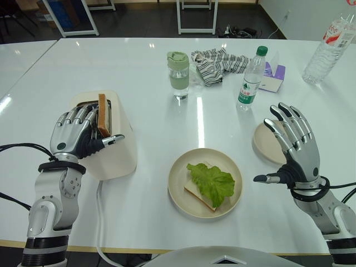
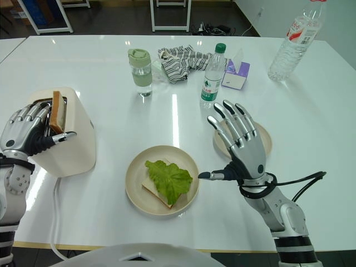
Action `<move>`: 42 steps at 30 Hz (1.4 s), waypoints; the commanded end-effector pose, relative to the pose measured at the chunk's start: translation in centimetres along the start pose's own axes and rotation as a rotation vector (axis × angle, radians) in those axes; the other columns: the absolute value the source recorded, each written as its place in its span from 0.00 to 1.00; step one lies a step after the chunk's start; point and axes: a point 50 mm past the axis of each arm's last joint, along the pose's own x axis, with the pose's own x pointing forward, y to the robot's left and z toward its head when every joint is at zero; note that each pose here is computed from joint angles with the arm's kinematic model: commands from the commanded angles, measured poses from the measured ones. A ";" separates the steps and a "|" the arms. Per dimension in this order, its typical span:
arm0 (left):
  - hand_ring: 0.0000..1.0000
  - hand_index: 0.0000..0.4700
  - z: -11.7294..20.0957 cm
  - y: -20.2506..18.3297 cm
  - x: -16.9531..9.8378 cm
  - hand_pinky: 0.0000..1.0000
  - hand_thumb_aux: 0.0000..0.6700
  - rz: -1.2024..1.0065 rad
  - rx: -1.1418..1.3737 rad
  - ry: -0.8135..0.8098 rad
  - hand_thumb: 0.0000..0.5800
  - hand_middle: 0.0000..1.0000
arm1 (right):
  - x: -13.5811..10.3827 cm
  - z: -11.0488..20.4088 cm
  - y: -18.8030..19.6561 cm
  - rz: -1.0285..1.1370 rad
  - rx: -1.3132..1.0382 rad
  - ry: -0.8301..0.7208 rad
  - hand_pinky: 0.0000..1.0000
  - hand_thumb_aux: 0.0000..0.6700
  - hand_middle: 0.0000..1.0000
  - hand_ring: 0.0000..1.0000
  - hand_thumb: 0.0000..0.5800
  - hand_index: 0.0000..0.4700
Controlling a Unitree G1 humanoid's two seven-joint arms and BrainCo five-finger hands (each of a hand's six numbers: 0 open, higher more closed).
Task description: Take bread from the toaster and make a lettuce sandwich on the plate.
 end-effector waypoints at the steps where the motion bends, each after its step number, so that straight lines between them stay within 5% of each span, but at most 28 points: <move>1: 0.00 1.00 -0.2 -0.8 0.0 0.00 1.00 -0.063 -0.051 0.016 1.00 0.00 | -0.1 0.1 0.0 0.009 -0.004 -0.006 0.00 0.00 0.00 0.00 0.00 0.00; 23: 0.00 1.00 0.1 3.0 0.9 0.00 1.00 0.142 -0.260 0.019 1.00 0.00 | -0.8 0.0 -0.1 0.016 -0.008 0.018 0.00 0.00 0.00 0.00 0.00 0.00; 24: 1.00 1.00 0.1 3.5 0.9 1.00 1.00 0.164 -0.272 0.007 1.00 1.00 | -0.8 0.0 0.0 0.016 -0.008 0.019 0.00 0.00 0.00 0.00 0.00 0.00; 32: 1.00 1.00 0.2 7.5 1.8 1.00 1.00 0.538 -0.404 -0.025 1.00 1.00 | -0.9 -0.1 0.3 0.023 -0.006 0.023 0.00 0.00 0.00 0.00 0.00 0.00; 42: 1.00 1.00 0.5 8.1 2.1 1.00 1.00 0.647 -0.450 -0.073 1.00 1.00 | -1.1 -0.3 0.5 0.029 -0.011 0.033 0.00 0.00 0.00 0.00 0.00 0.00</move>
